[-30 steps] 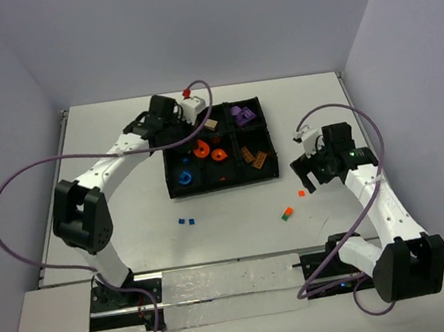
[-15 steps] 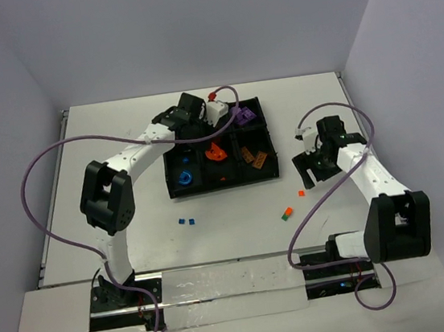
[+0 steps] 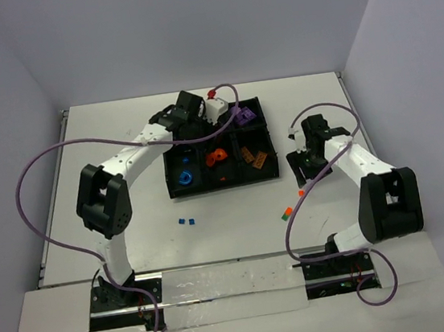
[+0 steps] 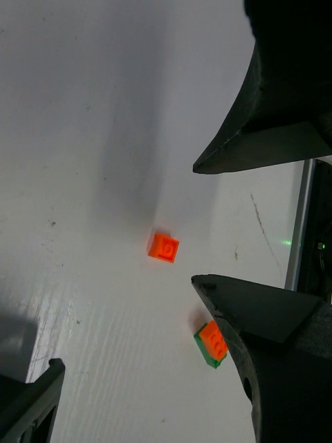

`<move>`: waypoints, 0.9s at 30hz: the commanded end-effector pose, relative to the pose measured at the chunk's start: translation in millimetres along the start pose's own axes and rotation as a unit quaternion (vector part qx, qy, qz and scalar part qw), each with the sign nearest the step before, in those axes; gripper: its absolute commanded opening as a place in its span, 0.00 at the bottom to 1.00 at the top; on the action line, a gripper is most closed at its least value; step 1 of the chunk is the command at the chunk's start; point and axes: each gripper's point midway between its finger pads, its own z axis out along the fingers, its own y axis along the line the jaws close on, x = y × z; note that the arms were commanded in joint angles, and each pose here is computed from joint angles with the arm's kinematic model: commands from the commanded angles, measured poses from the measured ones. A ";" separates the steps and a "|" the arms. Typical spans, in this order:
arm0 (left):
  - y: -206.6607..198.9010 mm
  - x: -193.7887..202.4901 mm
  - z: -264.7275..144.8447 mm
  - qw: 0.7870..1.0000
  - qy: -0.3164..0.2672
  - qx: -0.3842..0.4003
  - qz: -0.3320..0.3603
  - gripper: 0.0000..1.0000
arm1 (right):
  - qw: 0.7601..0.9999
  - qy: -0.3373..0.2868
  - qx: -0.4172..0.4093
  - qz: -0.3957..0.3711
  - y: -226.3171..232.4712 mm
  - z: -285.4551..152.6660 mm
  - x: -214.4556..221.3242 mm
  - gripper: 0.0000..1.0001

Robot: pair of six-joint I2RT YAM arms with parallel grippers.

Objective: Sort the legos into containers by color

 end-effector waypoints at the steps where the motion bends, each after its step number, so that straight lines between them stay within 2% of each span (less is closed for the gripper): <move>1: 4.9 -45.8 -43.8 0.996 -0.083 -0.031 0.009 0.70 | 0.999 -0.009 0.021 0.023 6.3 1.0 -14.3 0.67; 2: 4.8 -47.9 -47.5 0.996 -0.087 -0.033 0.009 0.72 | 0.999 -0.004 0.026 0.024 6.2 3.5 -12.7 0.66; 3: 4.6 -49.0 -52.6 0.995 -0.091 -0.035 0.010 0.80 | 0.999 0.007 0.030 0.026 6.4 9.1 -11.0 0.66; 4: 5.7 -50.2 -55.7 0.995 -0.095 -0.039 0.009 0.81 | 0.999 0.013 0.043 0.027 2.1 11.8 -9.6 0.65; 7: 6.8 -55.6 -68.2 0.992 -0.115 -0.042 0.002 0.83 | 0.998 0.037 0.043 0.031 2.4 20.7 -3.1 0.63; 11: 13.5 -58.4 -82.9 0.990 -0.136 -0.044 -0.012 0.84 | 0.998 0.053 0.032 0.033 5.8 27.7 -0.3 0.53; 20: 53.5 -49.4 -97.5 0.986 -0.144 -0.068 -0.054 0.84 | 0.995 0.091 0.010 0.038 13.0 41.5 7.2 0.48; 27: 65.3 -44.9 -102.0 0.984 -0.145 -0.079 -0.061 0.84 | 0.994 0.097 0.008 0.044 11.7 43.3 8.2 0.24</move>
